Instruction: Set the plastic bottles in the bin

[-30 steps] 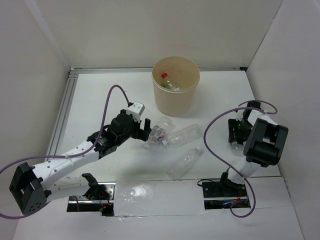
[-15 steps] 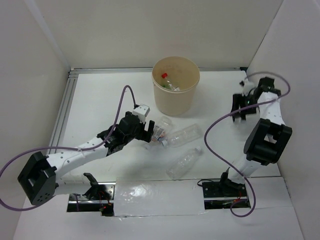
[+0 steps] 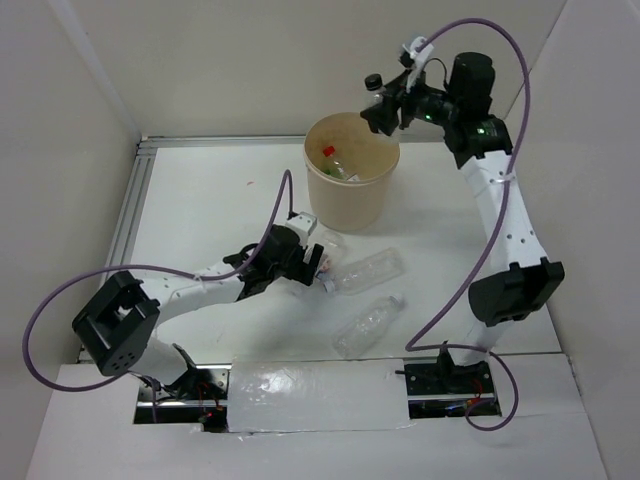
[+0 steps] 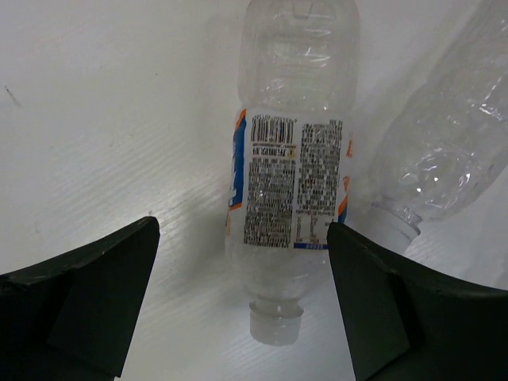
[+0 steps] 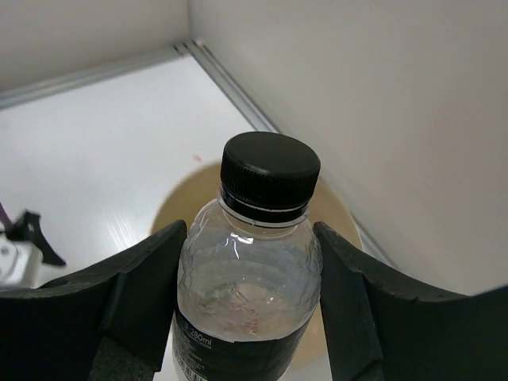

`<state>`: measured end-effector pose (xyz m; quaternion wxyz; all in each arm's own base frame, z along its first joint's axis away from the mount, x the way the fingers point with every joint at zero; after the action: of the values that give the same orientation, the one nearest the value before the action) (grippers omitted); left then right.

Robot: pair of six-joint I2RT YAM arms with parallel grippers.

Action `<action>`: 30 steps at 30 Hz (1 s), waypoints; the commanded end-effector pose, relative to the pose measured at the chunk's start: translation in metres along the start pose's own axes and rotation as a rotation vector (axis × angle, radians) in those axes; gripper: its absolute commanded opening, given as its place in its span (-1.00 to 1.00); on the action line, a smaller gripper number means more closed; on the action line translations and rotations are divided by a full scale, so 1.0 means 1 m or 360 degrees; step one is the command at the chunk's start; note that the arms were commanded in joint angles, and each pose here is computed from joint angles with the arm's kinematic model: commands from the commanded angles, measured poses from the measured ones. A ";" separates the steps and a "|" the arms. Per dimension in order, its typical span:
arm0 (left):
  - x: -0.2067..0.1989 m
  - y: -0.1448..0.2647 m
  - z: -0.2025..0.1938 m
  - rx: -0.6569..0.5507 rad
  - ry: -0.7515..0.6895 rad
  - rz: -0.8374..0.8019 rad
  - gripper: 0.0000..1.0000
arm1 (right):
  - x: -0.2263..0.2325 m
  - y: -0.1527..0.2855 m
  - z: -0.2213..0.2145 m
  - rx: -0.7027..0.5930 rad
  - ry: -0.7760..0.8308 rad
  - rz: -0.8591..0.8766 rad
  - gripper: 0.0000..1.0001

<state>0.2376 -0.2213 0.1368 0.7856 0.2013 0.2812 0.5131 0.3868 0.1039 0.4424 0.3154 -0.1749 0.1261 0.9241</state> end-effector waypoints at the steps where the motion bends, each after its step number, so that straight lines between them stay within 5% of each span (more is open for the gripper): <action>1: -0.015 -0.011 0.026 -0.0137 -0.0006 -0.0087 0.99 | -0.002 -0.054 -0.009 -0.0076 -0.0066 0.0031 -0.75; 4: -0.018 -0.017 0.029 -0.0139 -0.0020 -0.0104 0.99 | 0.003 -0.069 -0.022 -0.0043 -0.0099 0.0068 -0.35; 5: -0.019 -0.022 0.025 -0.0117 -0.0024 -0.0113 0.99 | 0.004 -0.070 -0.027 -0.0017 -0.0126 0.0051 0.21; 7: -0.024 -0.024 0.033 -0.0149 -0.0017 -0.0128 0.99 | 0.008 -0.074 -0.033 0.0015 -0.0143 0.0048 0.61; 14: -0.030 -0.040 0.032 -0.0104 -0.0073 -0.0184 0.99 | 0.006 -0.052 -0.030 0.0017 -0.0185 0.0011 0.99; 22: -0.032 -0.076 0.010 0.0068 -0.0115 -0.0181 0.95 | 0.007 0.017 -0.055 0.0125 -0.0384 -0.0073 0.99; 24: -0.029 -0.076 0.007 0.0067 -0.0100 -0.0142 0.64 | 0.013 0.035 -0.058 0.0151 -0.0428 -0.0075 0.93; 26: -0.028 -0.062 0.012 0.0039 -0.0078 -0.0154 0.20 | 0.021 0.050 -0.080 0.0222 -0.0482 -0.0066 0.49; 27: -0.031 -0.054 0.015 -0.0005 -0.0085 -0.0143 -0.47 | 0.032 0.060 -0.080 0.0235 -0.0493 -0.0028 0.21; 29: -0.034 -0.024 0.030 -0.0089 -0.0076 -0.0177 -0.85 | 0.050 0.072 -0.109 0.0331 -0.0490 0.0014 -0.43; 30: -0.040 -0.009 0.030 -0.0089 -0.0112 -0.0213 -0.92 | 0.063 0.083 -0.111 0.0358 -0.0484 0.0046 -0.52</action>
<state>0.2642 -0.2621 0.1126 0.8043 0.2330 0.2815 0.4685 0.3491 0.0367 0.3502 0.3758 -0.0164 0.1574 0.9131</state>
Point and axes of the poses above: each gripper's point midway between its finger pads, its own y axis back along the fingers, its own x axis along the line the jaws close on, z = x × y, the point moved 8 cm from there along y, back along the fingers, and after that the axes turned 13 degrees about y, right-handed, at the moved point
